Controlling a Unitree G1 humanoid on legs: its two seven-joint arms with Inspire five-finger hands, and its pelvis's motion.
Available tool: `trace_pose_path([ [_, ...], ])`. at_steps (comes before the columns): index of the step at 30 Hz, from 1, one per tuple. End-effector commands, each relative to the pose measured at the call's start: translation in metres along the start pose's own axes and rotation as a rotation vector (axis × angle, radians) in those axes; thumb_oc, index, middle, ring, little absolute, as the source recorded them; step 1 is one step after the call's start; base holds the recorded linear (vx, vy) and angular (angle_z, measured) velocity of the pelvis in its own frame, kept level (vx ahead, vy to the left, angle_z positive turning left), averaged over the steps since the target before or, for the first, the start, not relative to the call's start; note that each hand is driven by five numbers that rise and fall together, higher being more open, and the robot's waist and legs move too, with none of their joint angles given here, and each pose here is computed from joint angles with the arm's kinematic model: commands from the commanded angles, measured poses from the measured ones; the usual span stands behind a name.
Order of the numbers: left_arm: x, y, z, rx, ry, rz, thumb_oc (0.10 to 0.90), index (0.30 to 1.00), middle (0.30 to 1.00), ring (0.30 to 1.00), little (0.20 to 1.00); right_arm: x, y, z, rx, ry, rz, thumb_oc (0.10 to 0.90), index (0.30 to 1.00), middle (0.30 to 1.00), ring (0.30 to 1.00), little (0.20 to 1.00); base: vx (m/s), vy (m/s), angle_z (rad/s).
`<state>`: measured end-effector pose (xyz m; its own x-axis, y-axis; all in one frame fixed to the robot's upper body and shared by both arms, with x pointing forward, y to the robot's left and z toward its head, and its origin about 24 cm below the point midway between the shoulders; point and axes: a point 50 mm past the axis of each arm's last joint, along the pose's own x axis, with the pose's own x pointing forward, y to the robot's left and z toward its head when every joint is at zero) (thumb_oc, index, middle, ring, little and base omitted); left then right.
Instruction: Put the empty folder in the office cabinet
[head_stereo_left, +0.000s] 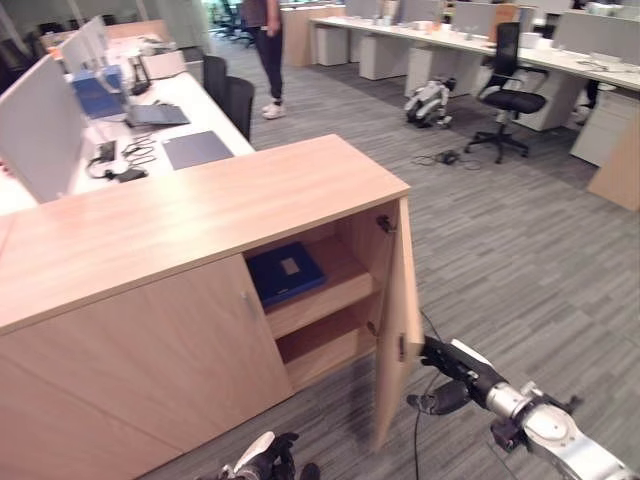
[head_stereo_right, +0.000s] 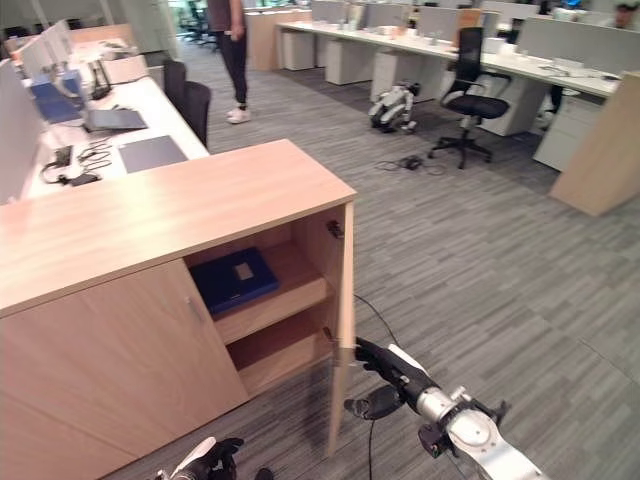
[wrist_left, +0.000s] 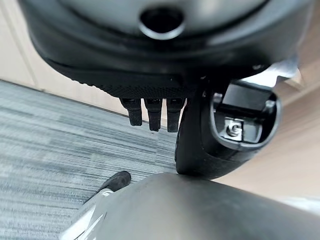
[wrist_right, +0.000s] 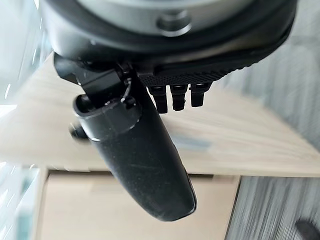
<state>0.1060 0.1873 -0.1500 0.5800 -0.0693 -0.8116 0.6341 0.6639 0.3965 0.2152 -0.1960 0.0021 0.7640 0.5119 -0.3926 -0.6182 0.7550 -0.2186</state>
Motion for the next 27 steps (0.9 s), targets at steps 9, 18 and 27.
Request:
trace_pose_path([
  [9, -0.018, -0.007, -0.049, 0.175, 0.166, -0.107, 0.800, 0.900, 0.900, 0.900, 0.900, 0.074, 0.037, 0.165, 0.058, -0.679, 0.158, 0.800, 0.900, 0.900, 0.900, 0.900, -0.08, 0.071, 1.47],
  [18, -0.029, 0.002, -0.081, 0.237, 0.337, -0.104, 0.800, 0.900, 0.900, 0.900, 0.900, 0.098, 0.044, 0.152, 0.208, -0.617, 0.049, 0.800, 0.900, 0.900, 0.900, 0.900, 0.06, 0.208, 0.73],
  [27, -0.013, 0.035, -0.062, 0.172, 0.300, 0.031, 0.800, 0.900, 0.900, 0.900, 0.900, 0.083, 0.032, -0.016, 0.237, 0.034, -0.285, 0.800, 0.900, 0.900, 0.900, 0.900, 0.07, 0.027, 0.09],
])
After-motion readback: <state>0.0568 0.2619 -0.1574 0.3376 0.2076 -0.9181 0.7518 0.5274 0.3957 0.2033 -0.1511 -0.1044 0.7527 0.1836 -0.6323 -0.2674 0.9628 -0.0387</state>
